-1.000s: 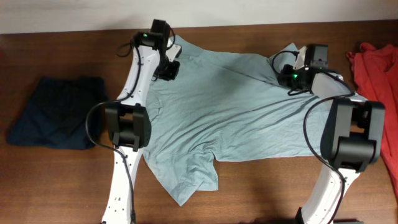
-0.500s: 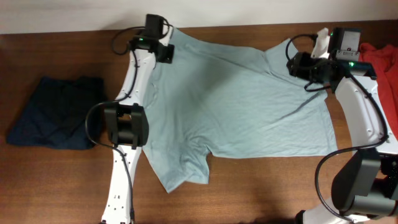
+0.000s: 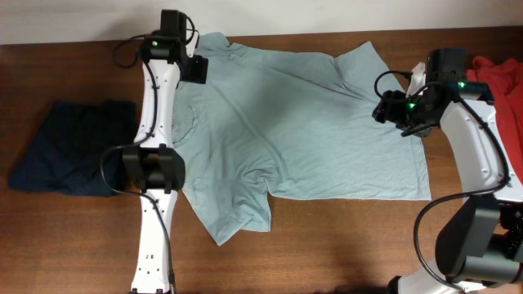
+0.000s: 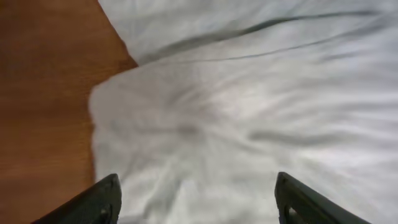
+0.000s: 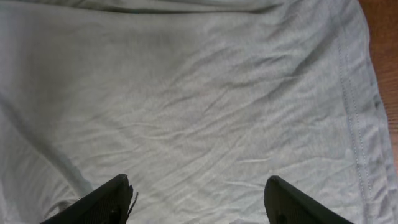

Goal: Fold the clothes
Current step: 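Pull the collar edge upward with the left gripper to smooth the shirt, then move the left gripper down toward the shirt's lower left hem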

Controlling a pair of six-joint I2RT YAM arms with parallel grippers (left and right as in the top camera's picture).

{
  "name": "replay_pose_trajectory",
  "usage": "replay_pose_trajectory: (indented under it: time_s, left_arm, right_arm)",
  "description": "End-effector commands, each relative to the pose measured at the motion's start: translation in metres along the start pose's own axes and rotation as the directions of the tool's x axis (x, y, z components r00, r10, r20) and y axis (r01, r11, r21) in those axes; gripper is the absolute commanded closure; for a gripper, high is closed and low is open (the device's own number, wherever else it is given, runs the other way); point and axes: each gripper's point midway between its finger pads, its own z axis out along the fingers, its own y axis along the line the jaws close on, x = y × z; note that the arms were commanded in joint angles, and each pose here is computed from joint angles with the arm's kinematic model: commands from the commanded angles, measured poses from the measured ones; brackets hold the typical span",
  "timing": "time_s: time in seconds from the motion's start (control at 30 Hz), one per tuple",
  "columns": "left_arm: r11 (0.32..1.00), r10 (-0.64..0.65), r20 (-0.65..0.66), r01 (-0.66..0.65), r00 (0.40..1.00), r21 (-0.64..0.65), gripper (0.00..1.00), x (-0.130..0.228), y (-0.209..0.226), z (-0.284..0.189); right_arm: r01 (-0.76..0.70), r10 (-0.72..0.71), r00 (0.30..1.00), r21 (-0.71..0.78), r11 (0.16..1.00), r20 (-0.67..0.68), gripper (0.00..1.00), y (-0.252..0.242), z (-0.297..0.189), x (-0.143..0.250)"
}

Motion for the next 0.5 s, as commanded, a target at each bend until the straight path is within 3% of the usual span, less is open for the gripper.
replay_pose_trajectory:
  time_s: [0.0, 0.17, 0.4, 0.47]
  left_arm:
    - [0.999, 0.03, 0.183, -0.032, 0.983, 0.007, 0.23, -0.045, -0.008, -0.145]
    - [0.999, 0.044, 0.128, -0.045, 0.991, 0.009, 0.28, -0.012, -0.015, -0.228]
    - [0.997, 0.082, 0.187, -0.083, 0.979, -0.001, 0.27, -0.001, -0.031, -0.303]
    - [0.993, 0.12, 0.144, -0.119, 0.982, -0.015, 0.27, 0.018, -0.044, -0.322]
  right_arm:
    - [-0.005, 0.005, 1.0, 0.021, 1.0, -0.019, 0.27, -0.005, 0.0, 0.005]
    - [-0.013, 0.014, 0.999, 0.028, 1.0, -0.051, 0.27, -0.007, 0.0, 0.013]
    - [-0.019, 0.023, 0.994, 0.041, 0.999, -0.11, 0.26, -0.009, -0.002, 0.027]
    - [-0.022, 0.027, 0.992, 0.044, 0.999, -0.124, 0.26, -0.01, -0.002, 0.031]
